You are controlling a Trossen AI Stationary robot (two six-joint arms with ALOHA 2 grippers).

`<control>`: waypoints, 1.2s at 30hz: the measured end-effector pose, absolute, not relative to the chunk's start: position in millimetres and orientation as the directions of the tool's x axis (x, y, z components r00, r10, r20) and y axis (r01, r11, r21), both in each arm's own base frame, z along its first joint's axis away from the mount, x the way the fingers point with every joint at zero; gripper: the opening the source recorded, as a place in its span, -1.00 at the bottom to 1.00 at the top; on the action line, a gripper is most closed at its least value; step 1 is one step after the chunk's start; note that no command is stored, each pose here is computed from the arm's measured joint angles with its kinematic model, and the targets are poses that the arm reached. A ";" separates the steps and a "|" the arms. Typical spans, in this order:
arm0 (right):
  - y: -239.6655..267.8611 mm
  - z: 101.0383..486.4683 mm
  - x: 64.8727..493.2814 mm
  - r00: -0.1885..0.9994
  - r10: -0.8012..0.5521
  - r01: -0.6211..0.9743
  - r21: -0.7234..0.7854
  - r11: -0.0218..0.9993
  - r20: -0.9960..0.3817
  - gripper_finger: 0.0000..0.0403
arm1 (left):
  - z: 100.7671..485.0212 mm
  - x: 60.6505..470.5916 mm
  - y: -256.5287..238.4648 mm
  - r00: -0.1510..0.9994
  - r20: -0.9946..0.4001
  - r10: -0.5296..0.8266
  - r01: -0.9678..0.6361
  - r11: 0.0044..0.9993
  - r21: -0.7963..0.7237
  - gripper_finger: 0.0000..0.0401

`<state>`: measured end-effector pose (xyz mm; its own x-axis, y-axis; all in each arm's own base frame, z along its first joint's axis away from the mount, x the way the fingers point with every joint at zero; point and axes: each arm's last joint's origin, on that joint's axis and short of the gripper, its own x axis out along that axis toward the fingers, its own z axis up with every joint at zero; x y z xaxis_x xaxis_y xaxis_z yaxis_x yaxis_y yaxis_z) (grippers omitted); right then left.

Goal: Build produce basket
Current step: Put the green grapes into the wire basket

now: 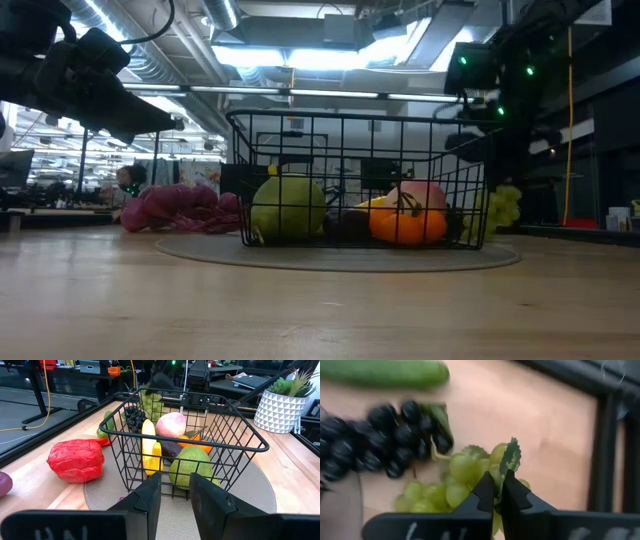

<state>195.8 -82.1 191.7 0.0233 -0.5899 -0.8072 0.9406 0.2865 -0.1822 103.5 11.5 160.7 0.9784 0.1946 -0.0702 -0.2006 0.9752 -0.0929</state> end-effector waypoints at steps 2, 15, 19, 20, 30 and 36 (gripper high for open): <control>-84.3 205.3 200.7 0.028 -0.611 0.930 -0.203 0.306 -0.791 -0.98 | 160.7 103.6 11.6 0.978 -0.071 0.195 -0.201 0.975 -0.093 -0.52; -81.0 322.3 233.5 0.196 -0.787 0.856 -0.290 0.428 -0.585 -0.99 | 160.7 103.6 11.5 0.978 -0.070 0.195 -0.201 0.975 -0.093 -0.52; -71.5 352.2 247.6 0.380 -0.757 0.779 -0.257 0.572 -0.532 -0.99 | 160.7 103.6 11.5 0.978 -0.070 0.194 -0.200 0.975 -0.093 -0.52; -69.0 357.8 251.4 0.433 -0.738 0.750 -0.246 0.613 -0.517 -0.99 | 160.7 103.6 11.5 0.978 -0.070 0.195 -0.201 0.975 -0.093 -0.52; -54.1 370.2 273.0 0.804 -0.375 0.354 -0.135 0.925 -0.462 -0.99 | 160.7 103.6 11.5 0.978 -0.071 0.195 -0.201 0.975 -0.093 -0.52; -53.4 367.6 276.0 0.816 -0.332 0.316 -0.116 0.942 -0.473 -0.99 | 160.7 103.6 11.6 0.978 -0.071 0.195 -0.201 0.975 -0.093 -0.52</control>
<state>276.0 -53.4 367.6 0.8161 -0.3323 -0.4728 0.3164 0.9416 -0.1155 103.6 11.6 160.7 0.9783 0.1950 -0.0706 -0.2011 0.9752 -0.0929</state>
